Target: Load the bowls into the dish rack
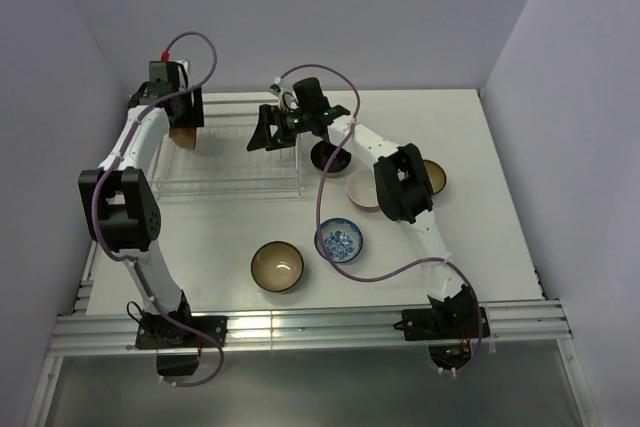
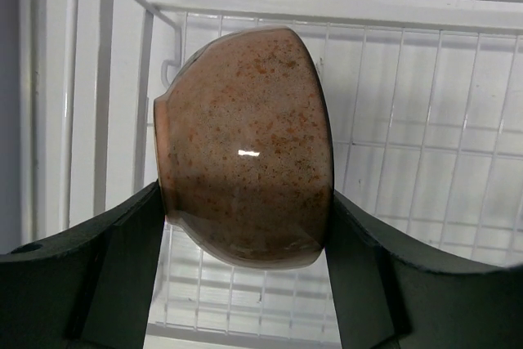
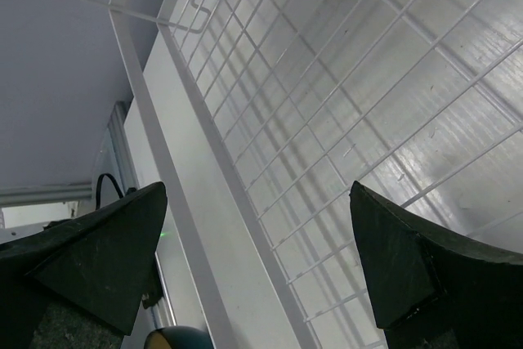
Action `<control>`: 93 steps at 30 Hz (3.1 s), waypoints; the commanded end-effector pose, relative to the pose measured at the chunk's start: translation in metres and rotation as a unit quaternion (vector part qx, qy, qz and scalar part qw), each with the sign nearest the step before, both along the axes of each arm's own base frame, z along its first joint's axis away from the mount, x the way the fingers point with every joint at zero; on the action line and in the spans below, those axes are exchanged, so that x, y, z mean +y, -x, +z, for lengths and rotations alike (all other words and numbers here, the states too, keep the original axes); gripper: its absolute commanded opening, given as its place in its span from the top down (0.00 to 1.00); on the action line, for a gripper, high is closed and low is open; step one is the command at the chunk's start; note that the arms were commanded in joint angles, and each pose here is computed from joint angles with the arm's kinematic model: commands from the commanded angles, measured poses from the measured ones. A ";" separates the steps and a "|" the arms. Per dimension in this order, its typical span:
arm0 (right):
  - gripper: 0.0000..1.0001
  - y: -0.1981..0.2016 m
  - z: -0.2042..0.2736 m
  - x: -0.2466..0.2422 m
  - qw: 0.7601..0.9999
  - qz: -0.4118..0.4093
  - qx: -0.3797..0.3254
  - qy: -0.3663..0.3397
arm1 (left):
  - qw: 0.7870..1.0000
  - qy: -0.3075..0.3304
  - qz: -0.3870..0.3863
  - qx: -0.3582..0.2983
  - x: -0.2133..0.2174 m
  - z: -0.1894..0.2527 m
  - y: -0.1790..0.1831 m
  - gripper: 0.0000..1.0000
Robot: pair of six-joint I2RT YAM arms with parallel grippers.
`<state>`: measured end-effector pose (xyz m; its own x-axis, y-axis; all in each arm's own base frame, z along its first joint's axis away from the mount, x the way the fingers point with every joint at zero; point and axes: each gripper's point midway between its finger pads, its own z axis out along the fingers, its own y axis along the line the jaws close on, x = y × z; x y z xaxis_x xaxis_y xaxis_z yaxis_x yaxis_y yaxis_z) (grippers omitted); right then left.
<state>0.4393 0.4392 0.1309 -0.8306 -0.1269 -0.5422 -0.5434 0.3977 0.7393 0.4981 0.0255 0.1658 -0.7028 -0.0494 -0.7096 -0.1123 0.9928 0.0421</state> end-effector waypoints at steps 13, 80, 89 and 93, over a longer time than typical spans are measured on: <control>0.00 -0.004 0.073 -0.024 0.995 -0.041 -0.085 -0.005 | 0.982 -0.187 -0.003 -0.023 -0.009 0.022 -0.026 1.00; 0.00 0.004 0.201 -0.135 0.980 -0.105 -0.149 -0.078 | 0.962 -0.252 -0.065 0.083 -0.046 -0.078 -0.010 0.25; 0.00 0.001 0.193 -0.141 0.981 -0.110 -0.141 -0.073 | 0.959 -0.252 -0.077 0.100 -0.054 -0.089 -0.005 0.10; 0.00 0.000 0.193 -0.141 0.981 -0.110 -0.142 -0.072 | 0.960 -0.244 -0.084 0.105 -0.058 -0.090 -0.004 0.00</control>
<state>0.4487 0.3062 0.2849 -0.7124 0.1169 -0.6920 -0.5833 0.4495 0.6765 0.5170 -0.0187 0.1111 -0.7570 0.4041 -0.5135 0.0322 0.8079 0.5884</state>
